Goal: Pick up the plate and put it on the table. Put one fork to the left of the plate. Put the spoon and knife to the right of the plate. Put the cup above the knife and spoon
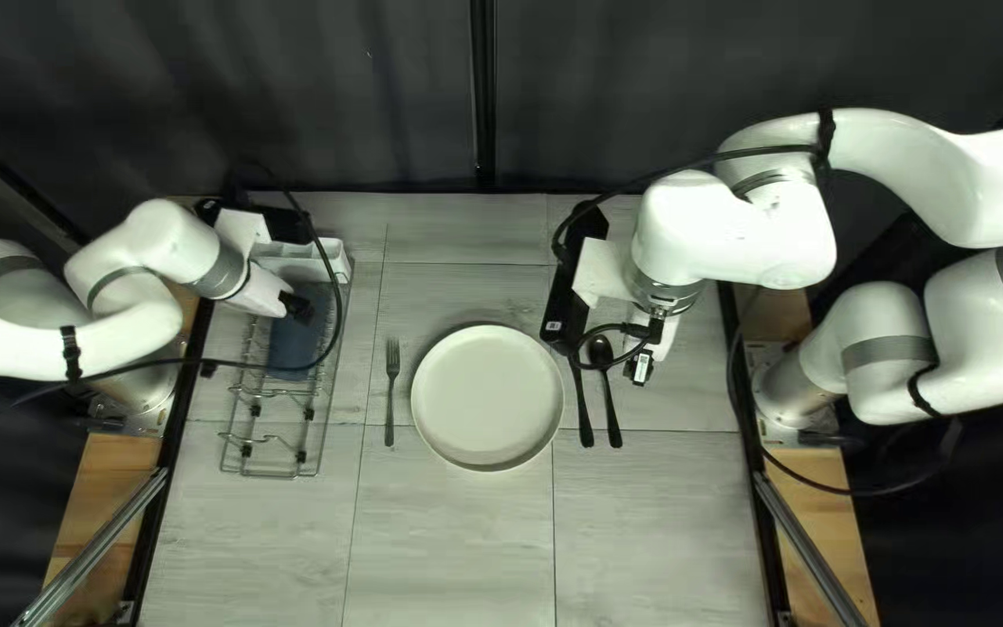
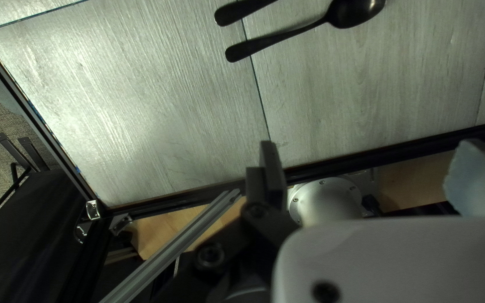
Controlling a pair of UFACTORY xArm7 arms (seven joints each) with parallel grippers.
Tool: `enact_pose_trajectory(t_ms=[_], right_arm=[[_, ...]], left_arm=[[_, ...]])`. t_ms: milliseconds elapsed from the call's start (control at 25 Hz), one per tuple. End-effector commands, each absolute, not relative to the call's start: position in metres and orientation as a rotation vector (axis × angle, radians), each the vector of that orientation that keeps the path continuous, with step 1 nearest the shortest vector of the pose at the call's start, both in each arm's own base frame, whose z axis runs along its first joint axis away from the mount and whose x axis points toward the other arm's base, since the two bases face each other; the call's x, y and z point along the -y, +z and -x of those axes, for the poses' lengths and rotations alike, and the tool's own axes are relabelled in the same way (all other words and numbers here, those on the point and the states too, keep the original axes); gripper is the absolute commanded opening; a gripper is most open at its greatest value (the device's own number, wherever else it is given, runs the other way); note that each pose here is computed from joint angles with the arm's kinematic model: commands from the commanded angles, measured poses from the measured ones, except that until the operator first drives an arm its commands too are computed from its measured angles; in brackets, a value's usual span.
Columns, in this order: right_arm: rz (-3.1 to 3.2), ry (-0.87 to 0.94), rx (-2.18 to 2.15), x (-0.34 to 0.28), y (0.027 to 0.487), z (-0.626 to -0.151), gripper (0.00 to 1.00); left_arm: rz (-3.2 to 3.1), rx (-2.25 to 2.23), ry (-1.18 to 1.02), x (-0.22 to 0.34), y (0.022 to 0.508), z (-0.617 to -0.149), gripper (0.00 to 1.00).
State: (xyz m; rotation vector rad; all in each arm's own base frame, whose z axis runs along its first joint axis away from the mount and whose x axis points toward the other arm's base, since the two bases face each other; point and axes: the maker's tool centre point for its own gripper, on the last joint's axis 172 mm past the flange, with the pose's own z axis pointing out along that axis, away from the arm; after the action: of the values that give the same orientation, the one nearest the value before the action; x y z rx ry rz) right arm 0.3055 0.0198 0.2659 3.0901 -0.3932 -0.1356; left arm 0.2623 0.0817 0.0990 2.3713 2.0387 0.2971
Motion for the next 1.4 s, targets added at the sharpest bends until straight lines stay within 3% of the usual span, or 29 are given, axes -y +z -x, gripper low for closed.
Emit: enact_pose_trajectory(t_ms=[40, 760, 800, 840, 1200, 1400], right_arm=[[-3.090, -0.136, 0.393, -0.020, 0.266, -0.305, 1.00], [-3.090, -0.136, 0.393, -0.020, 0.266, -0.305, 1.00], [-3.090, -0.136, 0.393, -0.020, 0.266, -0.305, 1.00], [-3.090, -0.136, 0.393, -0.020, 0.266, -0.305, 1.00], [-3.090, -0.136, 0.393, -0.020, 0.266, -0.305, 1.00], [-3.090, -0.136, 0.393, -0.020, 0.266, -0.305, 1.00]], left_arm=[[-2.356, -2.063, 0.286, -0.080, 0.089, -0.264, 1.00], [-2.356, -2.045, 0.204, -0.078, 0.043, -0.270, 1.00], [-2.356, -2.045, 0.203, -0.078, 0.043, -0.269, 0.70], [-2.354, -2.043, 0.201, -0.077, 0.045, -0.268, 0.00], [-2.335, -1.987, 0.310, -0.063, 0.121, -0.281, 0.00], [-2.376, -1.885, 0.396, -0.048, 0.153, -0.320, 0.00]])
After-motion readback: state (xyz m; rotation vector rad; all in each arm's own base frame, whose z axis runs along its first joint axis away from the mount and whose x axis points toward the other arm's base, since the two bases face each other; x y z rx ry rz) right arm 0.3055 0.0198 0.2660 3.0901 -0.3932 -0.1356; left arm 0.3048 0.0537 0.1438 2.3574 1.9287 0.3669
